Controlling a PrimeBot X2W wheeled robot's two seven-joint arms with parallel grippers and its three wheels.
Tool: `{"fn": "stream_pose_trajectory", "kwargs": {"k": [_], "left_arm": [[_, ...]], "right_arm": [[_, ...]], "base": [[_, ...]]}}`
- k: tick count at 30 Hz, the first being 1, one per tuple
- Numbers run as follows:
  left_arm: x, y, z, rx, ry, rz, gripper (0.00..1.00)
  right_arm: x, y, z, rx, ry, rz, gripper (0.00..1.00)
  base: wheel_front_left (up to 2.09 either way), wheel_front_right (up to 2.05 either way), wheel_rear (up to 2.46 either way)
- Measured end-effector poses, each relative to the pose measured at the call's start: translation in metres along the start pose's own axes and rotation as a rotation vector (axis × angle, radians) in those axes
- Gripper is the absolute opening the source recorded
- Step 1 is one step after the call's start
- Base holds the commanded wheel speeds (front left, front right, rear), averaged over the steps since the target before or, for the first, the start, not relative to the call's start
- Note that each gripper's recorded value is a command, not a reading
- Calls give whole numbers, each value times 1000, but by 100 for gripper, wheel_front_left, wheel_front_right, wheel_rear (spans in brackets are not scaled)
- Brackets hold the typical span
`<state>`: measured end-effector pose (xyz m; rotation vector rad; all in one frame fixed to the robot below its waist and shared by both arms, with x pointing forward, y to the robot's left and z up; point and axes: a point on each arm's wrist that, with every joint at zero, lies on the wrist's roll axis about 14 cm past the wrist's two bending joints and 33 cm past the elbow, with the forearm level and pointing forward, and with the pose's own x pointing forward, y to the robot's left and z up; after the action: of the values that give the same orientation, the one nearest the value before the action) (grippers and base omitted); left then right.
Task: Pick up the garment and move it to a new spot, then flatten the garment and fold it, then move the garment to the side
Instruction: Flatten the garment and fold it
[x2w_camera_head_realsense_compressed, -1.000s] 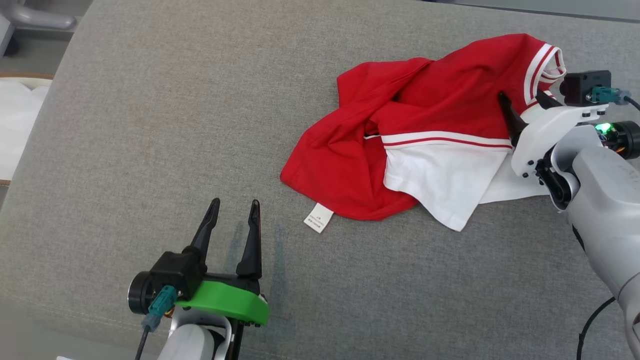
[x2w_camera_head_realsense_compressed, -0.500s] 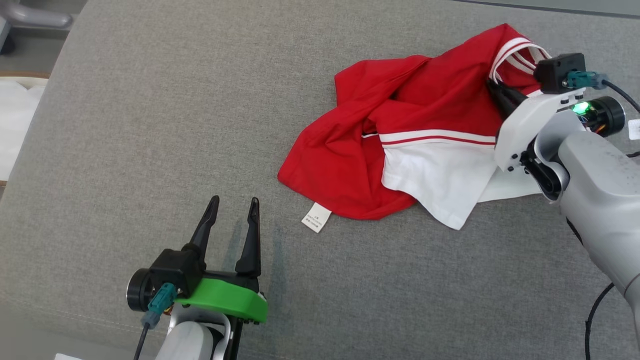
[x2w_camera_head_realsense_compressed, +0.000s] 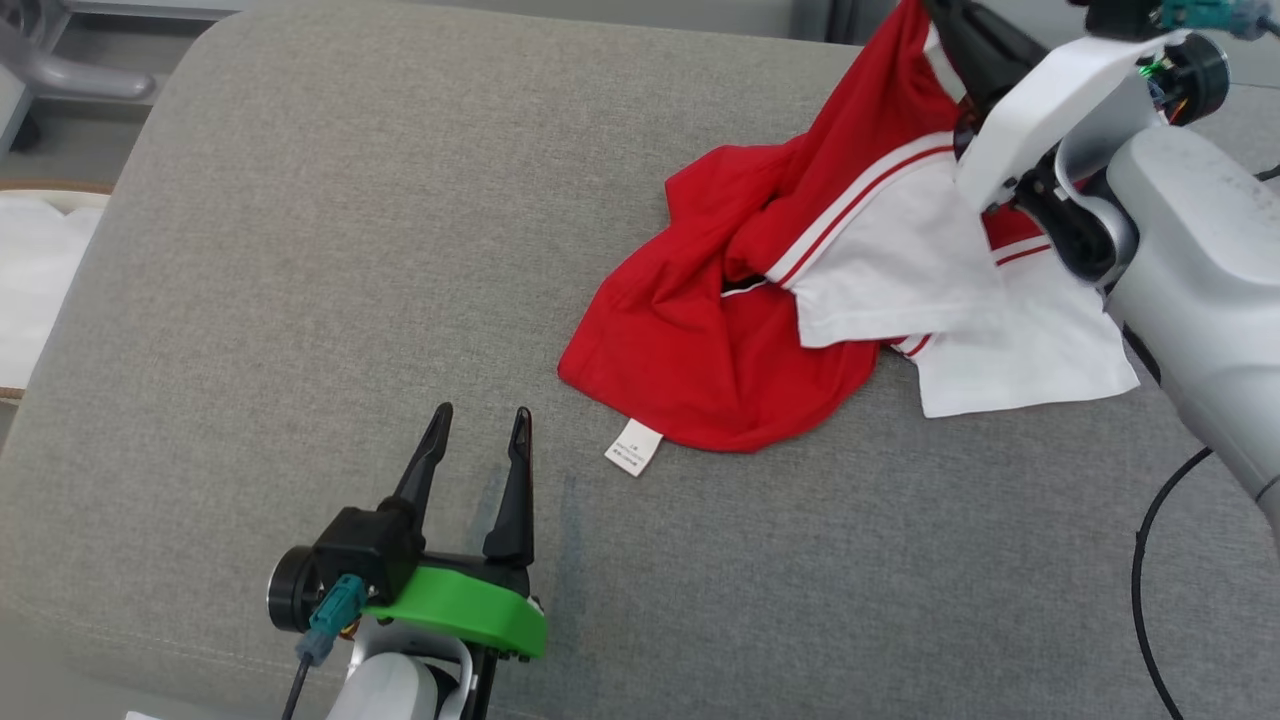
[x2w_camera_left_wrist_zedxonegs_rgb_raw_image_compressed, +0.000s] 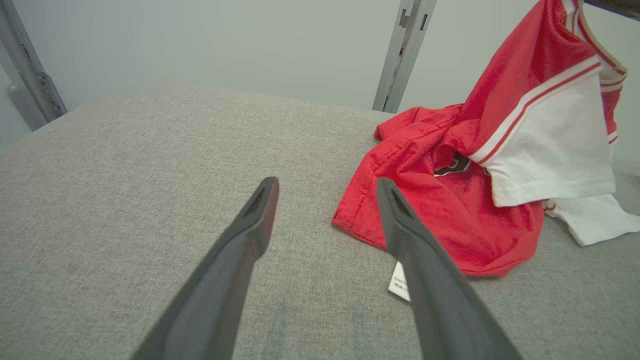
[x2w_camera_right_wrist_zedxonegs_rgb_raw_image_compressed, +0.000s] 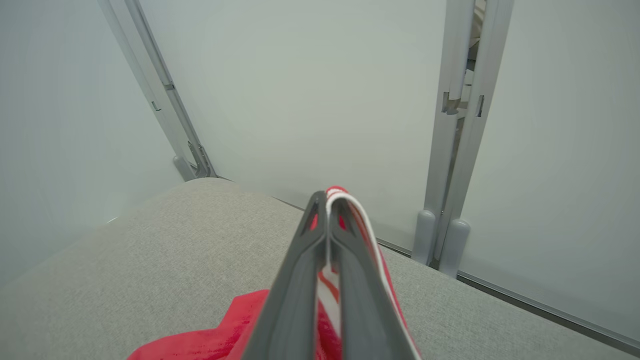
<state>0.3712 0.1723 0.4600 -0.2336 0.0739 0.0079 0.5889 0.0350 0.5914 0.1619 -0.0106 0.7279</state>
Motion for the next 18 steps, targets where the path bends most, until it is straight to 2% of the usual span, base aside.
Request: {"fn": "stream_pose_trajectory", "kwargs": {"k": [5,10,11,12,18], "left_arm": [[-5,4,1,-6,-2,15,100],[-11,12,2,-8,-3,45,100],[-12,13,2,-9,-2,49,100],[-12,14,2,-10,-2,57,100],[-10,12,3,-13,-5,55,100]], "right_arm": [[16,-21,11,-47,-20,-79,0],[24,-30,-13,-55,37,-132,0],[23,-33,-20,-48,51,-147,41],[23,-34,-26,-49,63,-155,100],[14,-39,-43,-122,118,-161,100]], "base": [[0,0,0],[0,0,0],[0,0,0],[0,0,0],[0,0,0]]}}
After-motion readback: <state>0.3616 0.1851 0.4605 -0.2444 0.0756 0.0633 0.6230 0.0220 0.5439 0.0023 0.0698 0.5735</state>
